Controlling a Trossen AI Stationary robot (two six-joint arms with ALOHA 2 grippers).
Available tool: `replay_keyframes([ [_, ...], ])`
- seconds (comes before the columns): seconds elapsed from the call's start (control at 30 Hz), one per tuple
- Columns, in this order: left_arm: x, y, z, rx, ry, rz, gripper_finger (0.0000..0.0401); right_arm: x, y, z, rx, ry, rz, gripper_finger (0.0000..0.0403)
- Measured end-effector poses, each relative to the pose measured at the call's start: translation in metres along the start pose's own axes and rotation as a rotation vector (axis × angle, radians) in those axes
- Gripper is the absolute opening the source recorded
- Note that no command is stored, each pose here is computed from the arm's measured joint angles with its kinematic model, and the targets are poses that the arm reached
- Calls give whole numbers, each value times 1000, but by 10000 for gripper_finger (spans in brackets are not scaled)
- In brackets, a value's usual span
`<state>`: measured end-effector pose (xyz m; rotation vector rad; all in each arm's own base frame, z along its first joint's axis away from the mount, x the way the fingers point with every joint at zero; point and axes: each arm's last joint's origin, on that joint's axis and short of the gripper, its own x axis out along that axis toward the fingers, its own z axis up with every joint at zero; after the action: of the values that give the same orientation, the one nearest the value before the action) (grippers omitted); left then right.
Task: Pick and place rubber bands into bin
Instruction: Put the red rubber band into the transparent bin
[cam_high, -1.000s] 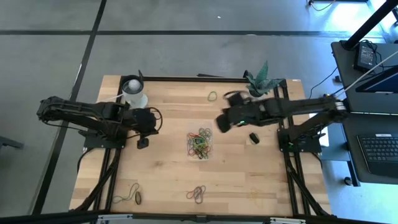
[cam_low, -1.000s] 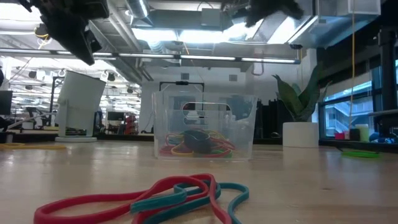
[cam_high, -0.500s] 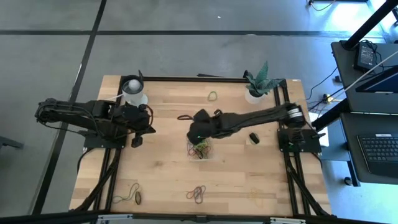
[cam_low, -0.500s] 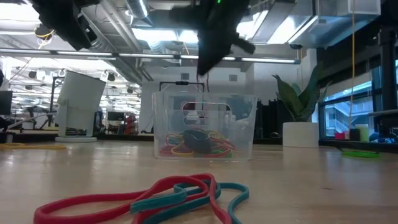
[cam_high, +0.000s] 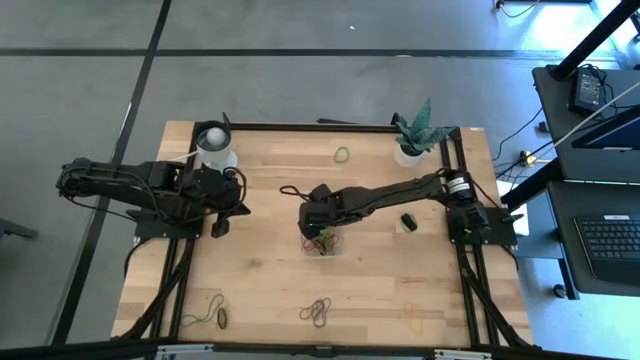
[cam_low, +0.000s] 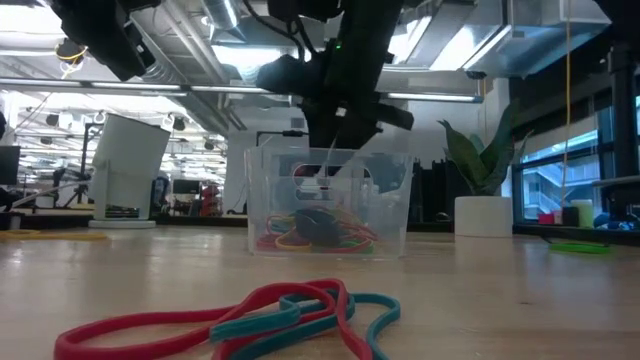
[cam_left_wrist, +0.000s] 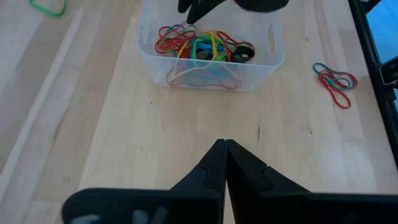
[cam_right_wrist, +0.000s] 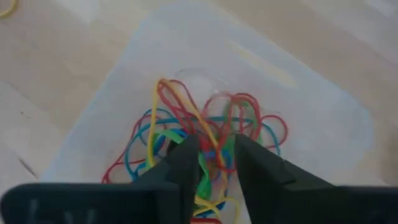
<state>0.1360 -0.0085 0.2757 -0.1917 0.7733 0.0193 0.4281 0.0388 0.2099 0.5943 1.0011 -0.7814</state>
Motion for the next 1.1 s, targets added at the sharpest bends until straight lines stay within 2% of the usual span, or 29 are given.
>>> replay_keyframes([
  [0.17,0,-1,0,15,0,-11,3,-21,-5,5,4,-15,24,150],
  [0.27,3,-4,0,44,17,-27,3,-39,-8,5,-36,-35,37,163],
  [0.37,10,-12,0,46,47,-25,3,-65,-7,2,-135,-133,54,160],
  [0.47,24,-22,0,41,101,0,3,-84,-13,-8,-204,-160,76,144],
  [0.63,46,-48,8,62,178,8,3,-94,-39,-38,-232,-175,102,114],
  [0.9,76,-105,51,113,173,83,3,-117,-97,-105,-208,-206,324,93],
  [1.1,109,-151,82,107,186,108,3,-122,-141,-146,-246,-167,387,90],
])
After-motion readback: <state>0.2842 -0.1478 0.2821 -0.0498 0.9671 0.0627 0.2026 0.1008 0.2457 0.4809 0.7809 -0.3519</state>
